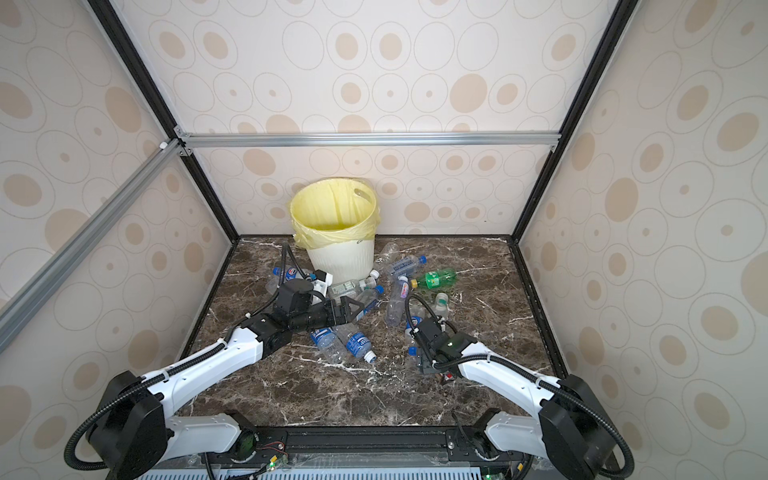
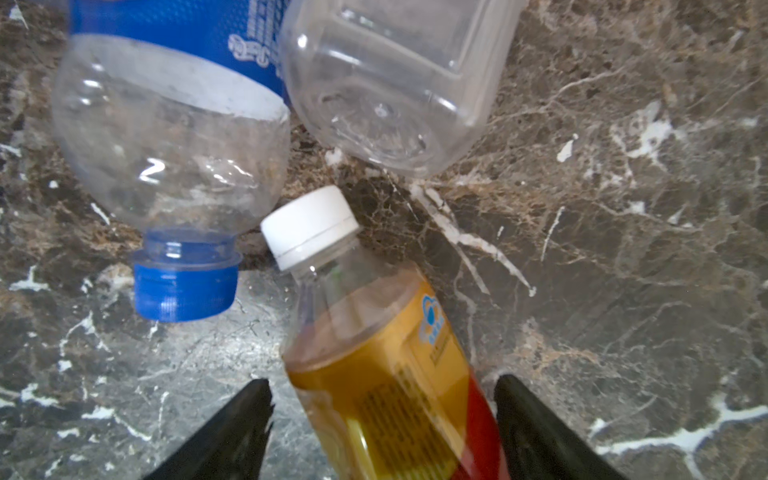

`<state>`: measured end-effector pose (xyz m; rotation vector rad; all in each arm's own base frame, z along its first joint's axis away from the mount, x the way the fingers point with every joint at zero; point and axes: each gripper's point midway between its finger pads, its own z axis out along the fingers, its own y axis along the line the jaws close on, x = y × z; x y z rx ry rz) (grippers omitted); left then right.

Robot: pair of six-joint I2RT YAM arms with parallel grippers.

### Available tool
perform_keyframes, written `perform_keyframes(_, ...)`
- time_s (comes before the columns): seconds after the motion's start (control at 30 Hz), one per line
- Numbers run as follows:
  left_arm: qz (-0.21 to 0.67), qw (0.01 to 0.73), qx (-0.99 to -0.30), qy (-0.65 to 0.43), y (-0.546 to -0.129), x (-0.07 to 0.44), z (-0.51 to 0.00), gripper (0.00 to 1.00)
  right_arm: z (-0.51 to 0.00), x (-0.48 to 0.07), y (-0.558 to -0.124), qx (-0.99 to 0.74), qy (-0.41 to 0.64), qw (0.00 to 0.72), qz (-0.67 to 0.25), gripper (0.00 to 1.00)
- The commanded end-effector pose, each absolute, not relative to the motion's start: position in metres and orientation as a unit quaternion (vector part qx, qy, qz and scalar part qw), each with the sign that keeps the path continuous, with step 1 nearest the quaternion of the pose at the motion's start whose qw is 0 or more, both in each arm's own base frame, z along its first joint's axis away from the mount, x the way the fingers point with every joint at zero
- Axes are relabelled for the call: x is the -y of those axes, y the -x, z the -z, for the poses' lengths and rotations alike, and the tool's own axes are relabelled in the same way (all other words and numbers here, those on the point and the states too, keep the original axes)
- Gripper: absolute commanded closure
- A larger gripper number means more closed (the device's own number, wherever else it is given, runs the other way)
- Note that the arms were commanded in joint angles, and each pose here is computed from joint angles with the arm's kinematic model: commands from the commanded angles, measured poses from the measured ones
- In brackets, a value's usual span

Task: Throw the plastic bottles in the bin
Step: 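Close the right gripper around the amber tea bottle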

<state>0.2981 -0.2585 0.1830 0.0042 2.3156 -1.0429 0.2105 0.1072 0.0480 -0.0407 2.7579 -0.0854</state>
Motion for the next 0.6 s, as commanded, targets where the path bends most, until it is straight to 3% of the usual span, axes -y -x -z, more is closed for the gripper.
perform_keyframes(0.0,0.392,0.296,-0.871,-0.008,-0.297,0.262,-0.18,0.01,-0.038,-0.114,-0.21,-0.984,0.013,0.176,0.019,0.19)
perform_keyframes(0.57,0.39,0.278,-0.877,-0.032,-0.304,0.276,-0.178,0.01,-0.025,-0.129,-0.21,-0.988,0.007,0.153,-0.009,0.53)
